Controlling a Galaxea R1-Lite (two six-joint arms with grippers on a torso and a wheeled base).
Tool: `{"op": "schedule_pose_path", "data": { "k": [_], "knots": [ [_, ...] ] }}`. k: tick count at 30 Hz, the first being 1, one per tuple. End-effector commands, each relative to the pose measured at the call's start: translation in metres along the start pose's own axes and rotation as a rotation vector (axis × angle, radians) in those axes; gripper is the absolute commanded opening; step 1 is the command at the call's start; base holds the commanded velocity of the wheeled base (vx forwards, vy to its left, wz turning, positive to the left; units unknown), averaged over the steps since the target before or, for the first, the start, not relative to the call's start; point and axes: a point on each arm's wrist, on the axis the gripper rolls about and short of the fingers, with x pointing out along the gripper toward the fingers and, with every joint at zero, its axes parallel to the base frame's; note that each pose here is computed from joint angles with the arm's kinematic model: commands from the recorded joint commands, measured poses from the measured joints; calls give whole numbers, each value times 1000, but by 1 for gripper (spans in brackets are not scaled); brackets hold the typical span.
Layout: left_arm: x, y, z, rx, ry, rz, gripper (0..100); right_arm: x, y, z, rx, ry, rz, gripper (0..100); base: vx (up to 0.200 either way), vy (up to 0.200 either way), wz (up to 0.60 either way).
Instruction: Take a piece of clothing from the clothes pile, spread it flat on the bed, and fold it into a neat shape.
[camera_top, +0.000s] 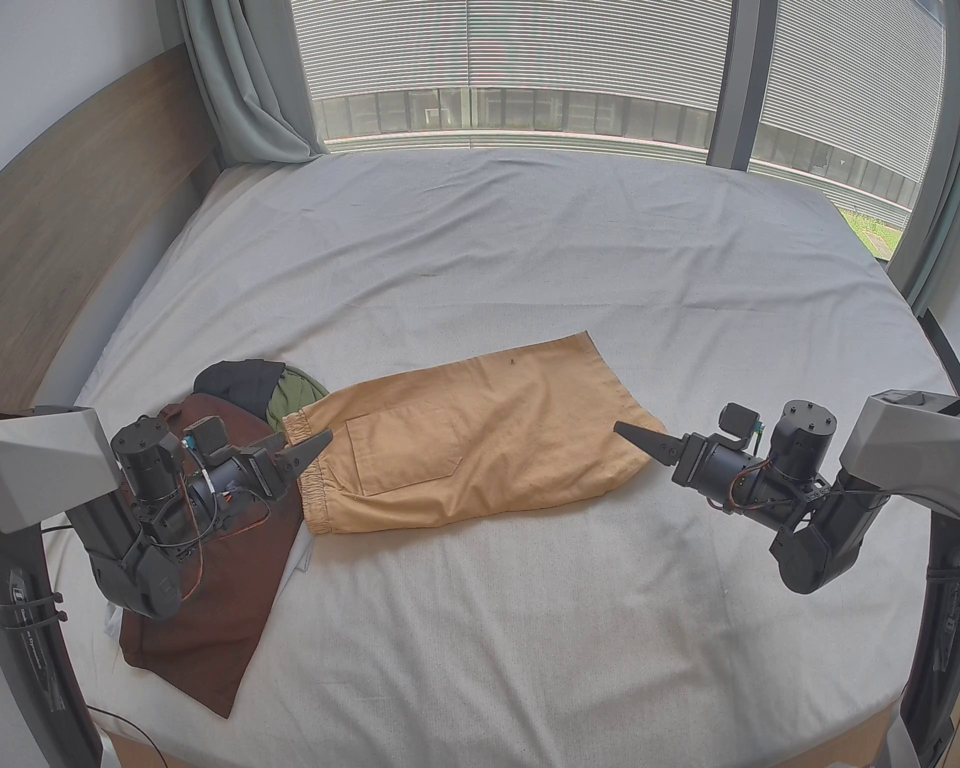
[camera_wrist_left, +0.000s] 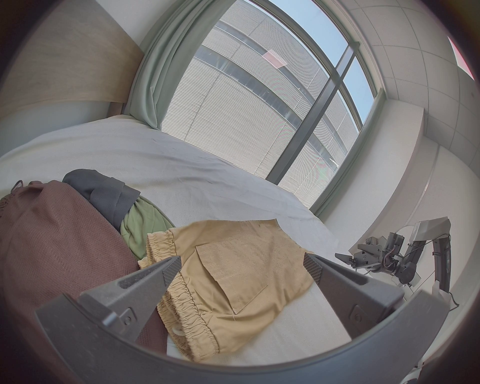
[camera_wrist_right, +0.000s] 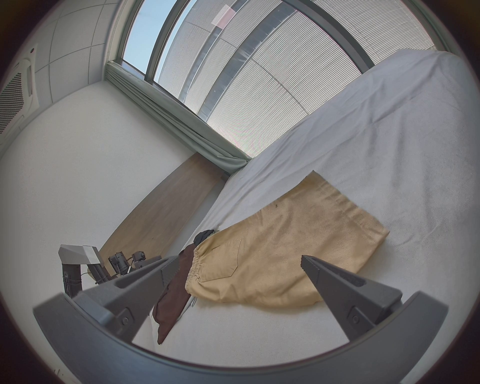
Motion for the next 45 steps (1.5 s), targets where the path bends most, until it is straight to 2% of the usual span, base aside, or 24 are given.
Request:
{"op": "schedule_pose_path", "data": {
  "k": [1,9,23,33,38,45],
  "knots": [
    [-1,-1,-1,6,6,1,100,9,-2,-18,21,42,-3,100,0,0,0],
    [-1,-2,-3,5,12,-2,100,23,-19,-39,42,47,-62,100,0,0,0],
    [-1,0,-4,4,12,3,100,27,-35,-61,79,102,-101,100,0,0,0],
    [-1,1,-4,3,13,5,100,35,-49,-74,86,97,-137,100,0,0,0],
    [-1,2,-2,4,7,6,100,41,-49,-81,105,105,-128,100,0,0,0],
    [-1,1,-2,3,7,4,100,59,-48,-92,132,68,-122,100,0,0,0]
  ]
}}
